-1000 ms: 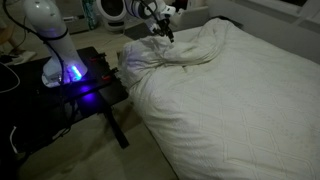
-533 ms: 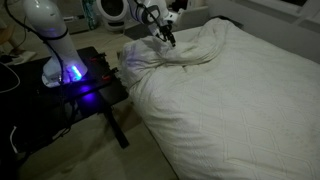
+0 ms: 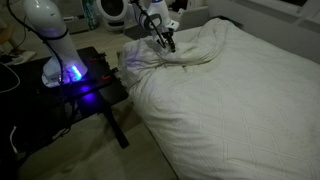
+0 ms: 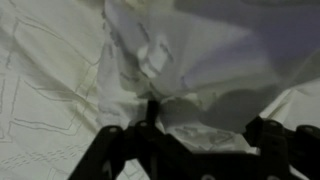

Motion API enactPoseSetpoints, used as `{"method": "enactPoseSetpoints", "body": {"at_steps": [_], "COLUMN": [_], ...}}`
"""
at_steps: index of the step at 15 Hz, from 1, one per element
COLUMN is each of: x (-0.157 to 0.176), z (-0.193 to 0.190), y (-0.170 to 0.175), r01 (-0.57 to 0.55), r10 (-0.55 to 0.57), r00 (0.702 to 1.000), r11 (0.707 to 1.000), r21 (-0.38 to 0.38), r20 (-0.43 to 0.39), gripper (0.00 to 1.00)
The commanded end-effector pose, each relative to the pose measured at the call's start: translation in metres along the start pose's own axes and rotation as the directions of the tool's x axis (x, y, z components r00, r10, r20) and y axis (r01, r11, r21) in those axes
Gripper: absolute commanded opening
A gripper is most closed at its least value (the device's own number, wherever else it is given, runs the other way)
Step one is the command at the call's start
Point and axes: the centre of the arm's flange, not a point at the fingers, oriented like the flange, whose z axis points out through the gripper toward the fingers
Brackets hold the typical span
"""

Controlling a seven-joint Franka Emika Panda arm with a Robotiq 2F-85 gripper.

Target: Spread the corner of the bed well

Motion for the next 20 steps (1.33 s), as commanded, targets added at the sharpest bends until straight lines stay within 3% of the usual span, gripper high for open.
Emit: {"method": "enactPoseSetpoints", "body": {"at_steps": [1,5,8,12,16,20], "x": [0.008,0.007,0.01,0.017,0.02,0.019], "z": [0.005,0.002,-0.003,-0.031,-0.08,-0.121], "y": [0.004,0.006,-0.012,-0.078,-0.157,-0.226], "r01": [-0.028,-0.047,-0.005,0.157,0.357,0.506], "r10": [0.028,0.047,0.004,-0.161,-0.36,-0.522], "r00": [1.0,0.999,1.0,0.987,0.933,0.852], "r11": [1.0,0.999,1.0,0.979,0.906,0.799], "r21": [-0.01,-0.005,0.031,0.13,0.226,0.326], "r20": [0.009,0.015,0.025,0.018,-0.032,-0.042], "gripper": [0.49,0.2,0.0,0.01,0.01,0.01]}}
